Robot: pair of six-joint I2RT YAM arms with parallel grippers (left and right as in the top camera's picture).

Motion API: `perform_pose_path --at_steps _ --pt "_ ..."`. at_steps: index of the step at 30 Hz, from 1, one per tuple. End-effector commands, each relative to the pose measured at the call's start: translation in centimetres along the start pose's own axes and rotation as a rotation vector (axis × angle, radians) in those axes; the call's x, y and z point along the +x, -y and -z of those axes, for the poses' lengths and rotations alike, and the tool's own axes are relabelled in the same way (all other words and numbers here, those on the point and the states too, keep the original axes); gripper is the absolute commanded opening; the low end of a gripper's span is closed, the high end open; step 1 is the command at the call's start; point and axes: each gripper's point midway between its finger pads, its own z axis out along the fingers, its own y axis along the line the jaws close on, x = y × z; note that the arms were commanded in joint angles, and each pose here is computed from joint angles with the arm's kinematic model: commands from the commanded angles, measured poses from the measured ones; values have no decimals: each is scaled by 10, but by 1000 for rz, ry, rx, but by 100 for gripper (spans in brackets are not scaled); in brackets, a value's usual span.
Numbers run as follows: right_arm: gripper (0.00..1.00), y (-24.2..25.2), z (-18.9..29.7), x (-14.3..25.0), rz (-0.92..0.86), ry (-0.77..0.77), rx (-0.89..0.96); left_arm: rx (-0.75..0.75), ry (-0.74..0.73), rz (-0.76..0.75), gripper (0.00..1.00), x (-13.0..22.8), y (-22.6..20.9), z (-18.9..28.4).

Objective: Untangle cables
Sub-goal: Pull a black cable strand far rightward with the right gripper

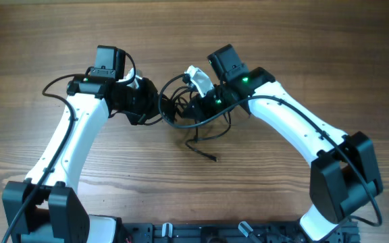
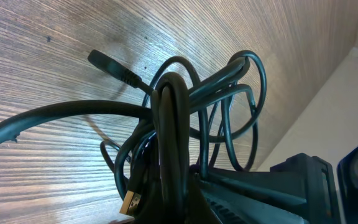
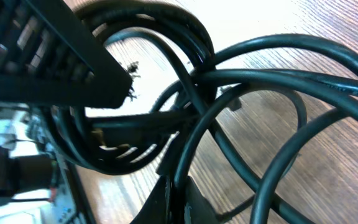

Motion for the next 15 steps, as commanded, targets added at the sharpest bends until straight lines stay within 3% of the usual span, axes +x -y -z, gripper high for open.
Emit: perform_pose_path --at_steps 1,7,10,15 --pt "4 -39 49 -38 24 156 -161 24 -20 -1 4 3 3 0" --pt "5 -73 174 -86 -2 451 -412 8 -11 3 4 2 0 0" --pt "4 -78 217 -94 8 527 -468 8 -12 3 4 2 0 0" --pt "4 -37 272 -98 -127 642 -427 7 -13 -19 4 2 0 0"
